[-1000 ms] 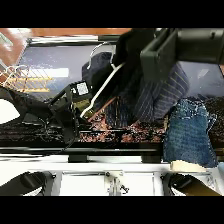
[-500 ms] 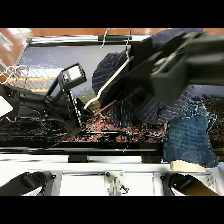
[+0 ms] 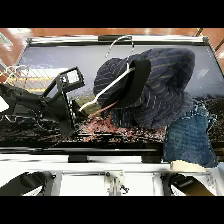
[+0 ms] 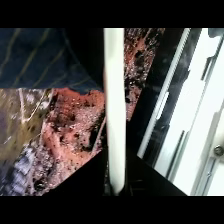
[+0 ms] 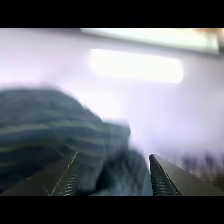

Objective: Fold the shirts.

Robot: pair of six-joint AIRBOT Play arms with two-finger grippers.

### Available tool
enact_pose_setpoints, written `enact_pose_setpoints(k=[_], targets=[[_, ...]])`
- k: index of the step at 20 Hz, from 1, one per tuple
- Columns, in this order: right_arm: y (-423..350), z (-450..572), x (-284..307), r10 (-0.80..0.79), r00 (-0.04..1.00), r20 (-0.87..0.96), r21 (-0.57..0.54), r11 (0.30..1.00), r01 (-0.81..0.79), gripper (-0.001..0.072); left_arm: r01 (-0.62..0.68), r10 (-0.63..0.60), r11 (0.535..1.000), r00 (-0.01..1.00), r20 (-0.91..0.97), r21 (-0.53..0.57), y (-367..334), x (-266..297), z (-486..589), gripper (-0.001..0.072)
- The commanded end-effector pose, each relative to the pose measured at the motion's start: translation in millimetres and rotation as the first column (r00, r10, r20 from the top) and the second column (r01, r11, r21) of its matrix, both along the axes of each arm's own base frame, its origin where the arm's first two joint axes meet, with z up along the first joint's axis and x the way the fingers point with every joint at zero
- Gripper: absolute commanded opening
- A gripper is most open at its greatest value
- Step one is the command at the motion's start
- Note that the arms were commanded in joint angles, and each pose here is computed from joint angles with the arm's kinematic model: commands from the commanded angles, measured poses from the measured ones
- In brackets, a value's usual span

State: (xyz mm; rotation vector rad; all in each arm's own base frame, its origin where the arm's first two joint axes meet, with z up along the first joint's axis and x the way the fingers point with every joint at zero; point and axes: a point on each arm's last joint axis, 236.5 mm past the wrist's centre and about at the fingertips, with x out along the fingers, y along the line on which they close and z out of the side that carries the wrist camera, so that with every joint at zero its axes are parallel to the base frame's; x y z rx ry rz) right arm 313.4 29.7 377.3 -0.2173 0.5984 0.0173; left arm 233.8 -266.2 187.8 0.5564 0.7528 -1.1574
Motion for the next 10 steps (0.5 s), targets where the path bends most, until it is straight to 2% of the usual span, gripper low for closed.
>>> enact_pose_setpoints(k=[1,2,5,10], targets=[[45,-66,-19,0.258,0.913,-0.316,0.092,0.966,-0.241,0.0553,-0.015,0.013,0.999,0.999,0.036,0.038,8,9,-3,0.0053],[64,-66,-25,0.346,0.884,-0.316,0.134,0.938,-0.32,0.0553,-0.024,0.023,0.999,0.999,0.036,0.032,8,11,-3,0.0053],[83,-69,-47,0.409,0.85,-0.333,0.16,0.912,-0.377,0.0553,-0.027,0.026,0.999,0.999,0.036,0.03,8,12,-3,0.0053],[89,-105,-108,0.464,0.786,-0.409,0.057,0.872,-0.485,0.0554,-0.034,0.033,0.999,0.999,0.031,0.031,9,13,-3,0.0052]])
